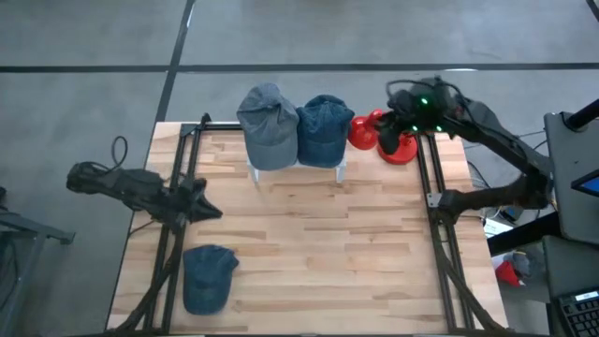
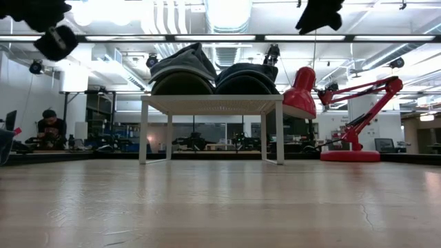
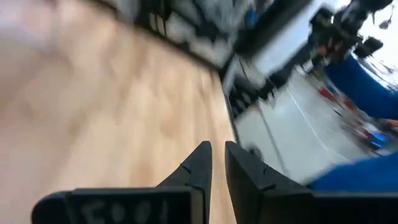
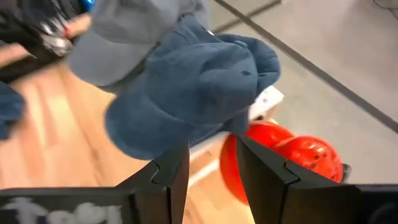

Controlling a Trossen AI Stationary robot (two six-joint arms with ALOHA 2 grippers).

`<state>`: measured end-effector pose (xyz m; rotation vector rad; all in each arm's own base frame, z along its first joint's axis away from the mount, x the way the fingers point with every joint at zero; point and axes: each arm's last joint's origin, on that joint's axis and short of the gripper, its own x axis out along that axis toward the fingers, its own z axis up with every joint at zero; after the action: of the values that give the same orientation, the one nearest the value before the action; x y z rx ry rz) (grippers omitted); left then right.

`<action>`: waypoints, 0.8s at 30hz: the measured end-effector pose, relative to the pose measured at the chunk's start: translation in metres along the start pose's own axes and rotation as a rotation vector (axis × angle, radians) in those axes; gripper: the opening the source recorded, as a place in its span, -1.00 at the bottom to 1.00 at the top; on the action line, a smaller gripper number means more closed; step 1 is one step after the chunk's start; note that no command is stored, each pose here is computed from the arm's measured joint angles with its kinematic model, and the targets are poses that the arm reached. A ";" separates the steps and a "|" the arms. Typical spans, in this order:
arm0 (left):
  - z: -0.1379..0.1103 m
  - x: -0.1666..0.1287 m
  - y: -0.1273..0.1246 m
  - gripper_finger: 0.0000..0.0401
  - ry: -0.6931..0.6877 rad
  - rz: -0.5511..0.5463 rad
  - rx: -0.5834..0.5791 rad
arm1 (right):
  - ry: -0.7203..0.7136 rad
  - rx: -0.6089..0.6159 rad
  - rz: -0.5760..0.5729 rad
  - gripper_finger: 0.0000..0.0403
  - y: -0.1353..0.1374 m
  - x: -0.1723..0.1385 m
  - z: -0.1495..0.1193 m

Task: Pick & Place hat
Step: Stack the blue cap on the blue cap on the shelf

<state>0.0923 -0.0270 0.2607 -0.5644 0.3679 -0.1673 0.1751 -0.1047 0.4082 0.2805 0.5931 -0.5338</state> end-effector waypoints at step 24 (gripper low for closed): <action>-0.013 0.047 -0.030 -0.77 0.786 0.272 -0.891 | -0.179 0.086 0.096 -0.38 0.005 0.004 -0.055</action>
<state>0.1289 -0.0705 0.2538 -1.3151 1.3090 0.0615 0.1556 -0.0802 0.3627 0.3372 0.3820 -0.4866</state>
